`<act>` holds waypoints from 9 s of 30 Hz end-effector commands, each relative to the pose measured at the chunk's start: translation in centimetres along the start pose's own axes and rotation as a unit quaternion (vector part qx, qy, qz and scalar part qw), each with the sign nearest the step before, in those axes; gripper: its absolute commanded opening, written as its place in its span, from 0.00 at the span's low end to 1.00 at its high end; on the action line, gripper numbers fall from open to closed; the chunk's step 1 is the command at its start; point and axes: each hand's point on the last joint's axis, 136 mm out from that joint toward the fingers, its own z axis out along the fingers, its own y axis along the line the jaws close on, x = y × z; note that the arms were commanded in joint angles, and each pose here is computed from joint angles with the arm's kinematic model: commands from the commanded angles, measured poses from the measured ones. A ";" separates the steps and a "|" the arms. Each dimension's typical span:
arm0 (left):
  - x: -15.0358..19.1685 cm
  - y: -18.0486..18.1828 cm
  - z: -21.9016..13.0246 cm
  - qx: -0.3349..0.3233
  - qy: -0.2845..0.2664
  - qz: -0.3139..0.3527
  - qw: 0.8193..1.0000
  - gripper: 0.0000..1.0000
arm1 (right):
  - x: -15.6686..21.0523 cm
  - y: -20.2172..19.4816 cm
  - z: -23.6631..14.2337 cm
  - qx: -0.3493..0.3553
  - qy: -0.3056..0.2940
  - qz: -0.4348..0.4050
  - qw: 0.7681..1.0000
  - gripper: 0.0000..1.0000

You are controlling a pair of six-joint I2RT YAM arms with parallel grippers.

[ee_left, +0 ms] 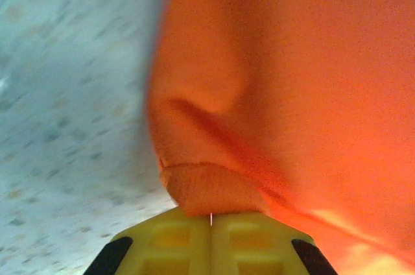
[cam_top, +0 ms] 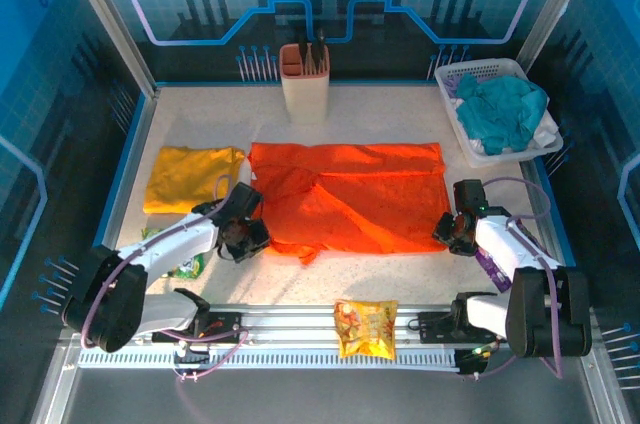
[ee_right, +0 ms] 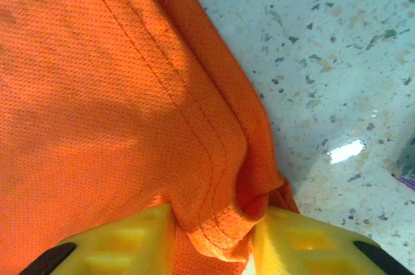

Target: Fold and stack the t-shirts

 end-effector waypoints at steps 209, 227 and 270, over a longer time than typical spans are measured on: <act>-15.8 -12.3 -11.7 0.113 -0.124 0.105 0.980 0.00 | -12.2 8.2 -3.2 -0.155 -0.013 0.089 0.984 0.00; -19.3 -13.1 -8.0 0.102 -0.106 0.101 0.984 0.00 | -12.9 10.3 -1.9 -0.181 0.007 0.065 0.981 0.84; -13.8 -8.0 2.1 0.044 -0.007 0.050 0.998 0.45 | -8.6 10.4 2.0 -0.173 0.046 0.008 0.984 0.93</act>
